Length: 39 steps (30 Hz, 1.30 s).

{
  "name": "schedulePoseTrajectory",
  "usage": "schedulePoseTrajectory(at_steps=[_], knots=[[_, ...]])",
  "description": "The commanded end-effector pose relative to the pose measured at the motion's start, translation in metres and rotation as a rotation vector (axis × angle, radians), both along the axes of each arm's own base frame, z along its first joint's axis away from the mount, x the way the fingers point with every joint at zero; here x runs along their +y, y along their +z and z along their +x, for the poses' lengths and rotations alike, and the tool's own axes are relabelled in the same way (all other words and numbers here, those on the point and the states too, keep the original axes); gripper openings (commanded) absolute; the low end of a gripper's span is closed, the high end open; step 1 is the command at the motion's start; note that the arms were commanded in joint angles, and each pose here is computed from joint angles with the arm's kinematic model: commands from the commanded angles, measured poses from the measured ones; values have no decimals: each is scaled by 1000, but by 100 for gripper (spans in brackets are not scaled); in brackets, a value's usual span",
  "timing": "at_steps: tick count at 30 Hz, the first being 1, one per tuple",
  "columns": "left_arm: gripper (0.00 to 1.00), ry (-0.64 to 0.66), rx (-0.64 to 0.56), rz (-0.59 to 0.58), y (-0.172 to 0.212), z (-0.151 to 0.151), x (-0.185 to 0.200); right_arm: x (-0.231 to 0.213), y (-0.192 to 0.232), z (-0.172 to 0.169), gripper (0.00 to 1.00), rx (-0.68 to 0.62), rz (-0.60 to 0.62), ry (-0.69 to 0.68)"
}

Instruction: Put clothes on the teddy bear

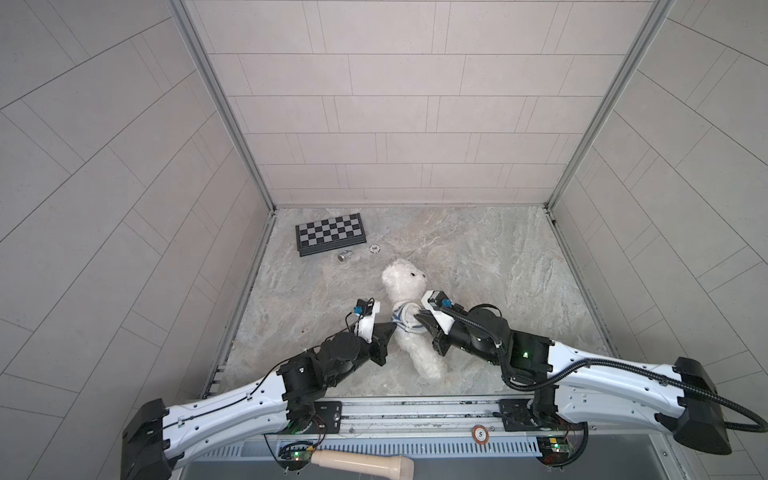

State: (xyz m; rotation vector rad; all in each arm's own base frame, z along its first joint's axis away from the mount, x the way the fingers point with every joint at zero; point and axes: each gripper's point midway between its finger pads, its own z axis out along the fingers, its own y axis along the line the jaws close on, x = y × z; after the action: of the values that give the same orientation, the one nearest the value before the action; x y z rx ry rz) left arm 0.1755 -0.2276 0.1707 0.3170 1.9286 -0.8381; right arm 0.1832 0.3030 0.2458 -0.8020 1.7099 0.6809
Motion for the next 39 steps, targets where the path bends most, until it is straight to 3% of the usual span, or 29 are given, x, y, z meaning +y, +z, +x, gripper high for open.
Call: schedulePoseTrajectory(at_steps=[1,8,14,18,22,30,33,39], knots=[[0,64,18,55,-15,3,16,-4,46,-4,0,-39,166,25],[0,56,13,117,-21,2,19,-3,74,-17,0,19,296,124],[0,77,-16,213,-25,8,24,-12,99,-23,0,41,374,130],[0,-23,-57,203,-10,1,6,-8,99,-20,0,78,378,125],[32,-124,-174,117,29,-16,-9,-8,77,-6,0,120,310,41],[66,-176,-252,164,61,-27,2,-21,47,16,0,105,169,-109],[67,-167,-267,160,74,-26,3,-20,41,19,0,102,152,-121],[56,-207,-265,82,98,-23,-27,-20,30,24,0,109,131,-143]])
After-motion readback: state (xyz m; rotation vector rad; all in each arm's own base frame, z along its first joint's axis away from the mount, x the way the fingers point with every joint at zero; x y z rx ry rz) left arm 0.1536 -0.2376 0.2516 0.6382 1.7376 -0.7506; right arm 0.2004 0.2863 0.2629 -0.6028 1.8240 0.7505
